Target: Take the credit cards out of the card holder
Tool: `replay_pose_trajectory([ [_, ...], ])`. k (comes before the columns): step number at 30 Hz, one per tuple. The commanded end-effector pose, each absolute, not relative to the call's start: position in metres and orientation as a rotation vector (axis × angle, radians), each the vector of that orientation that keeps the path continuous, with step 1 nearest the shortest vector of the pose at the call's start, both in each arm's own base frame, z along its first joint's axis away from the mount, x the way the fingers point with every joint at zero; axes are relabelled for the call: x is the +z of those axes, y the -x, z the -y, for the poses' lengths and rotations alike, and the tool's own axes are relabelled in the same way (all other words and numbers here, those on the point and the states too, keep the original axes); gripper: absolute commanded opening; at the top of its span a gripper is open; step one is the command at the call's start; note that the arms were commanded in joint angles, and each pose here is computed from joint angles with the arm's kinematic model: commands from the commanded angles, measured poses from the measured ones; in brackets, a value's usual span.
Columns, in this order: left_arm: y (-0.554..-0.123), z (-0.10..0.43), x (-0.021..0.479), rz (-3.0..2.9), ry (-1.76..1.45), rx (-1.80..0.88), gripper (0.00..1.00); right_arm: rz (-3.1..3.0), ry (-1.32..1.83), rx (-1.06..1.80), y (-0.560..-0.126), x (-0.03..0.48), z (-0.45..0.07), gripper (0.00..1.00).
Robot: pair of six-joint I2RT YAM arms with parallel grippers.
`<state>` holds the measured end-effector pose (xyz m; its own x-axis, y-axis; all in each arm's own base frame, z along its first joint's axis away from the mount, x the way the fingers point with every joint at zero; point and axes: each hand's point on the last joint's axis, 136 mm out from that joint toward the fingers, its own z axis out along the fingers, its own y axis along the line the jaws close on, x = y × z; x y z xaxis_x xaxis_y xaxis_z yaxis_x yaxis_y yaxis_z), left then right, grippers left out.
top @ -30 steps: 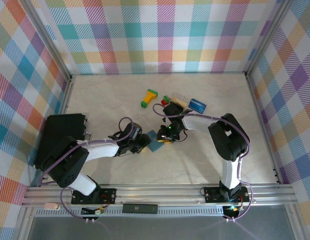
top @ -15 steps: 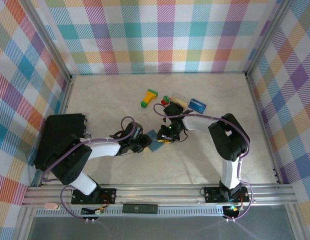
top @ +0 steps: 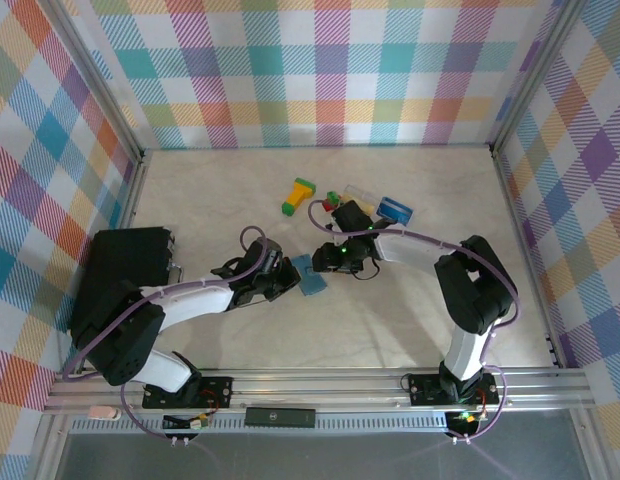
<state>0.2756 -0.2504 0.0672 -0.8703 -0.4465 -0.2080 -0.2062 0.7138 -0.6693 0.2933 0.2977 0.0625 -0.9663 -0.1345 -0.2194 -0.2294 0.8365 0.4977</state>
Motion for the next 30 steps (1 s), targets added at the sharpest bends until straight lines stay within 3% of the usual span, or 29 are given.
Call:
replay_pose_trajectory([
  [1,-0.283,0.253,0.087,-2.536,0.441,-0.945,0.0,-2.747,0.427,0.9,-0.301,0.082,-0.312,0.58],
  [19,-0.289,0.26,0.096,-2.525,0.42,-0.978,0.0,-2.849,0.42,0.985,-0.299,0.062,-0.328,0.57],
  [22,-0.288,0.257,0.094,-2.531,0.434,-0.96,0.0,-2.884,0.408,0.9,-0.3,0.053,-0.32,0.57],
  [30,-0.286,0.247,0.085,-2.558,0.503,-0.905,0.0,-2.914,0.308,0.544,-0.31,0.037,-0.278,0.44],
])
